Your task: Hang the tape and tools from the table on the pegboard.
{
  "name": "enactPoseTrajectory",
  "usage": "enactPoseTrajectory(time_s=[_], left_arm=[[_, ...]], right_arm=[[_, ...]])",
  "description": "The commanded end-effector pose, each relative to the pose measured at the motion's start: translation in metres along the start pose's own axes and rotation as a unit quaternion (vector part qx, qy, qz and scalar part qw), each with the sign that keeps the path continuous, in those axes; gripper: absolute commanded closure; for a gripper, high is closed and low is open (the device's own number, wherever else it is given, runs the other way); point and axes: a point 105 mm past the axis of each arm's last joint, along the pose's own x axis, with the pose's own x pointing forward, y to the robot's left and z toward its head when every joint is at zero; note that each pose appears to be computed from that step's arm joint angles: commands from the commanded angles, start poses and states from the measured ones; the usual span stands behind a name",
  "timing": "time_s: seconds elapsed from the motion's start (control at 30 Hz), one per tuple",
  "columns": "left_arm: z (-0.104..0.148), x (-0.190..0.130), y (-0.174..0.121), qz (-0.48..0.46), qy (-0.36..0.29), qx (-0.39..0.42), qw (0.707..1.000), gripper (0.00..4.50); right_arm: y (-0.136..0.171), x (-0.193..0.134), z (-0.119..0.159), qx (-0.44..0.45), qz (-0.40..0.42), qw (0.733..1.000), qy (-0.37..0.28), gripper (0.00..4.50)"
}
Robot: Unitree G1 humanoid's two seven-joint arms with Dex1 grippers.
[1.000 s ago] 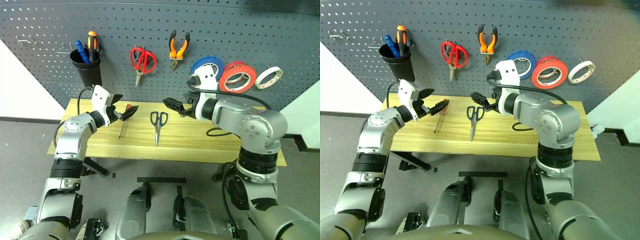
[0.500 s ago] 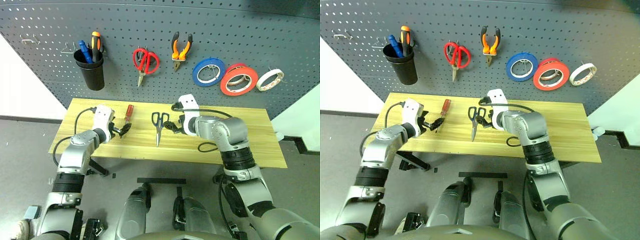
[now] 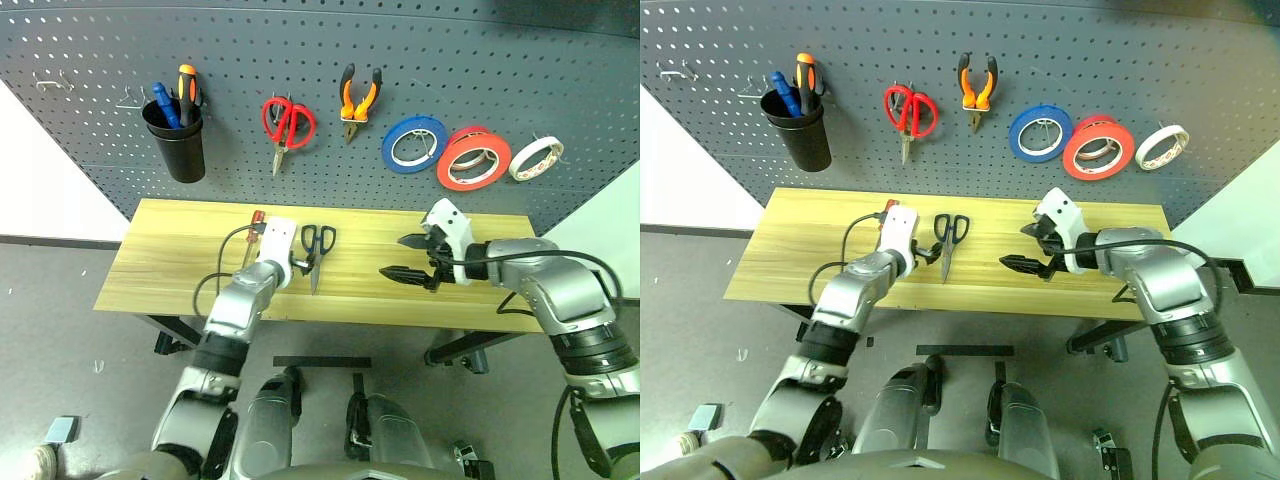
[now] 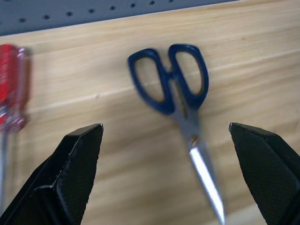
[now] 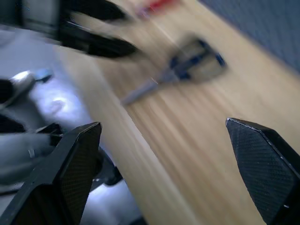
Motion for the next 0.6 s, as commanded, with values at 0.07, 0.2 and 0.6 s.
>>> enactPoseTrajectory(time_s=[0.07, 0.2, 0.6], left_arm=[[-0.001, 0.019, -0.014, 0.027, 0.020, -0.029, 0.999, 0.00], [0.000, 0.032, -0.030, 0.058, 0.042, -0.050, 0.996, 0.00], [-0.002, 0.037, -0.036, 0.131, 0.127, -0.043, 0.982, 0.00]], right_arm=[[-0.009, -0.011, -0.002, -0.085, 0.014, 0.996, 0.021, 0.03], [-0.016, -0.013, -0.001, -0.104, 0.010, 0.994, 0.024, 0.03], [-0.017, -0.017, -0.008, -0.107, 0.013, 0.993, 0.043, 0.03]])
